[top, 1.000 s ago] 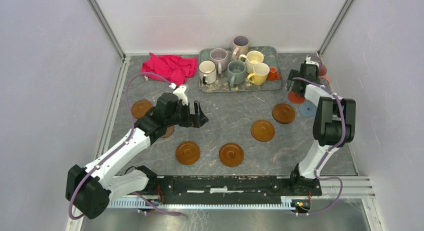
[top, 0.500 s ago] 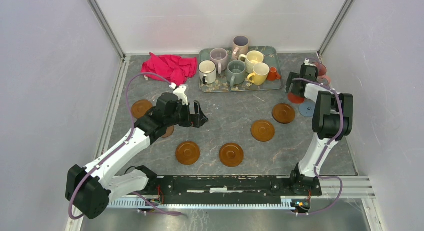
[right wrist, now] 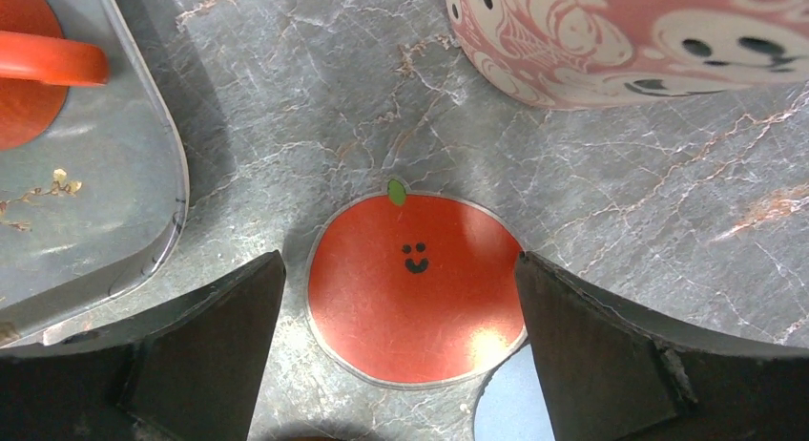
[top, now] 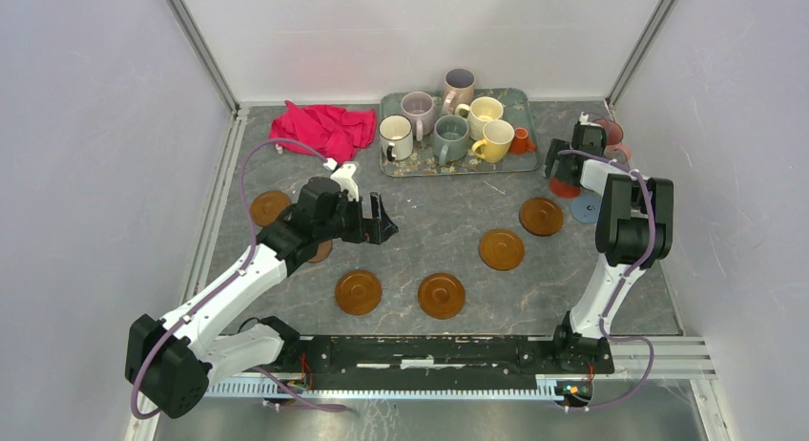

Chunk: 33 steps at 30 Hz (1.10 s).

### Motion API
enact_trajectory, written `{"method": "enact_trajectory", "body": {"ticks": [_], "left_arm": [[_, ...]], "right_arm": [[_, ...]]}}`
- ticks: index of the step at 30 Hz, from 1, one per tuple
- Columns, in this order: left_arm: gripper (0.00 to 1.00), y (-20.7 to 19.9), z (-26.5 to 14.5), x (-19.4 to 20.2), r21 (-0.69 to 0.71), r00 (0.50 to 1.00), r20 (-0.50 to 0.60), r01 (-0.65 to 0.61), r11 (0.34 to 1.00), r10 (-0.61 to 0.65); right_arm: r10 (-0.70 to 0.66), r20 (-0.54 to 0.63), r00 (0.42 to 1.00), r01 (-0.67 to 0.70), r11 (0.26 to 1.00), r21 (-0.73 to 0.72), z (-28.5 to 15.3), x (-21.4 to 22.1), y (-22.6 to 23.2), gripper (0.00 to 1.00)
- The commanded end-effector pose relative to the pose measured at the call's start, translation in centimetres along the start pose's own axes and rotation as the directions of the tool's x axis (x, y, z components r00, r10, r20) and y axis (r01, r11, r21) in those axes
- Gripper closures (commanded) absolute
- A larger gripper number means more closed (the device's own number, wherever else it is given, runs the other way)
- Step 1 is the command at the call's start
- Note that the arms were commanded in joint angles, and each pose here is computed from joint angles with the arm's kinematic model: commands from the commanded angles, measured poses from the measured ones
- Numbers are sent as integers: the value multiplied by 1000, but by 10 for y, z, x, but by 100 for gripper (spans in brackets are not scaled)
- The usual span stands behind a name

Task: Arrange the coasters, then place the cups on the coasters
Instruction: Move the coaster to the center of the board.

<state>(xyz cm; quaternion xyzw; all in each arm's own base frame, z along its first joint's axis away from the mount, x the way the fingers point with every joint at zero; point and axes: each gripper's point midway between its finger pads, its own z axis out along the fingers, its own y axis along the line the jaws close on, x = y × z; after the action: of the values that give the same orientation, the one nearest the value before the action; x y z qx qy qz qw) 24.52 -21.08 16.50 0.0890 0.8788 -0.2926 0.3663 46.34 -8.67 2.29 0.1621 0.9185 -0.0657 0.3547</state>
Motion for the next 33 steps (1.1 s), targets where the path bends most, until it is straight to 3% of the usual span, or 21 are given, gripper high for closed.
{"method": "enact_trajectory", "body": {"ticks": [1,15,22,33], "left_arm": [[0,-6,-3,-12,32,998,46,-43,999,41],[0,-4,-3,-10,26,998,44,-43,999,42],[0,-5,-3,-12,29,998,48,-44,999,43],[0,-5,-2,-10,28,998,42,-41,999,40]], "right_arm": [[-5,51,999,4,1000,23,-15,-23,-6,2],[97,55,994,-93,993,-79,-17,-13,-8,2],[108,2,994,-107,989,-105,-13,9,-2,2],[-37,-56,998,33,998,-61,-14,34,26,3]]}}
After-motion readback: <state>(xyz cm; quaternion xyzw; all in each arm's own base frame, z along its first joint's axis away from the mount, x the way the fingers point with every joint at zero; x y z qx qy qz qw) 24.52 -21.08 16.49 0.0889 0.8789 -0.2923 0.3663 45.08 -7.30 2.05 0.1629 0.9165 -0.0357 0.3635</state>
